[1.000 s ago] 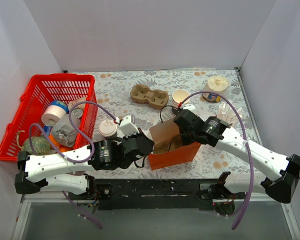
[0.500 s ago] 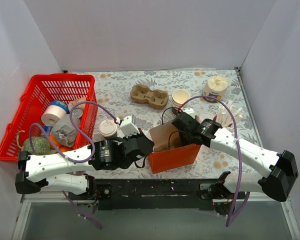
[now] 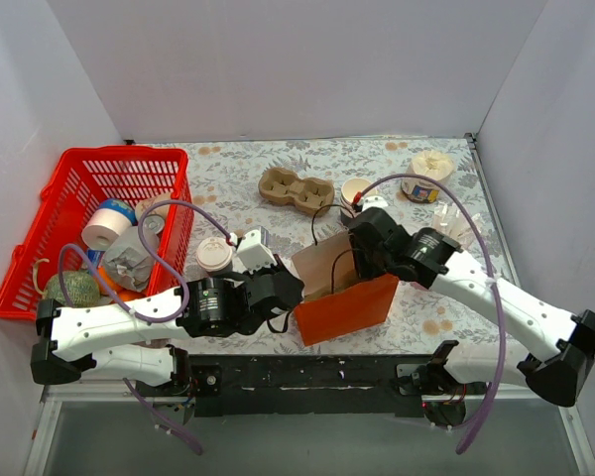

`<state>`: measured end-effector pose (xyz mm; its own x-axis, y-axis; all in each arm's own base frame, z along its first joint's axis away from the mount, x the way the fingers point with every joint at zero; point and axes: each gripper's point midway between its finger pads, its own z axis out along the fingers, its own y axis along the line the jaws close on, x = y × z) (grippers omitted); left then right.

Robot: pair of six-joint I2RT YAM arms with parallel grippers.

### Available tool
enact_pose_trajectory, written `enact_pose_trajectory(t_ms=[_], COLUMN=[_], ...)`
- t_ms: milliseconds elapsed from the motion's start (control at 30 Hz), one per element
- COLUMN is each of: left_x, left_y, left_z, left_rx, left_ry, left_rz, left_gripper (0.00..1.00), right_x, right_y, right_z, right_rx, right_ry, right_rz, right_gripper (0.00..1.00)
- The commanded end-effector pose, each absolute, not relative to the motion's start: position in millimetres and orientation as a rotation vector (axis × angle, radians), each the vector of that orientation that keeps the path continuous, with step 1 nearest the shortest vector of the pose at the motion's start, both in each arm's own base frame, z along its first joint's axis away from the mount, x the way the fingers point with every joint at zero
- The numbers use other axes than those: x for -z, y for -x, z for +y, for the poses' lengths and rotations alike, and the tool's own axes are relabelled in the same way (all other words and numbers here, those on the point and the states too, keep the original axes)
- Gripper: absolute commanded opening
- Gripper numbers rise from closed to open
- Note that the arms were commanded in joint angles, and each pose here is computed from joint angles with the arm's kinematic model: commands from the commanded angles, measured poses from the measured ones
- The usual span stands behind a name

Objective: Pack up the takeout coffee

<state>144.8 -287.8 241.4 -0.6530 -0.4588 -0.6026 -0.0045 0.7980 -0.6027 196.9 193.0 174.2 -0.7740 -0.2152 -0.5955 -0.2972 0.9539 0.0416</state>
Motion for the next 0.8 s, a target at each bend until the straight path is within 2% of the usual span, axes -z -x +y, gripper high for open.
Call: enact_pose_trajectory(t_ms=[0, 167, 300, 400, 633, 767], left_x=[-250.7, -252.8, -256.0, -258.4, -260.6, -259.6], left_y=[-149.6, -151.8, -154.5, -155.3, -156.7, -156.4], left_z=[-279.8, -275.2, -270.5, -267.5, -261.5, -261.5], left_rx=[0.757, 0.748, 0.733, 0.734, 0.728, 0.731], left_ry=[0.494, 0.5, 0.501, 0.511, 0.523, 0.525], left_rz=[2.146, 2.128, 2.109, 2.099, 2.084, 2.084], left_gripper=[0.0, 0.0, 0.0, 0.0, 0.0, 0.0], right_x=[-216.6, -188.2, -174.4, -168.2, -131.5, -119.9], right_y=[-195.6, -178.3, -172.9, -170.7, -155.4, -154.8], right_z=[177.9, 158.8, 144.7, 135.4, 135.9, 148.6], right_rx=[-0.163, -0.003, 0.135, 0.223, 0.234, 0.134], right_ry=[0.39, 0.467, 0.458, 0.471, 0.524, 0.547], right_rz=[2.416, 2.57, 2.645, 2.673, 2.777, 2.774], right_gripper=[0.38, 0.34, 0.25, 0.25, 0.23, 0.22])
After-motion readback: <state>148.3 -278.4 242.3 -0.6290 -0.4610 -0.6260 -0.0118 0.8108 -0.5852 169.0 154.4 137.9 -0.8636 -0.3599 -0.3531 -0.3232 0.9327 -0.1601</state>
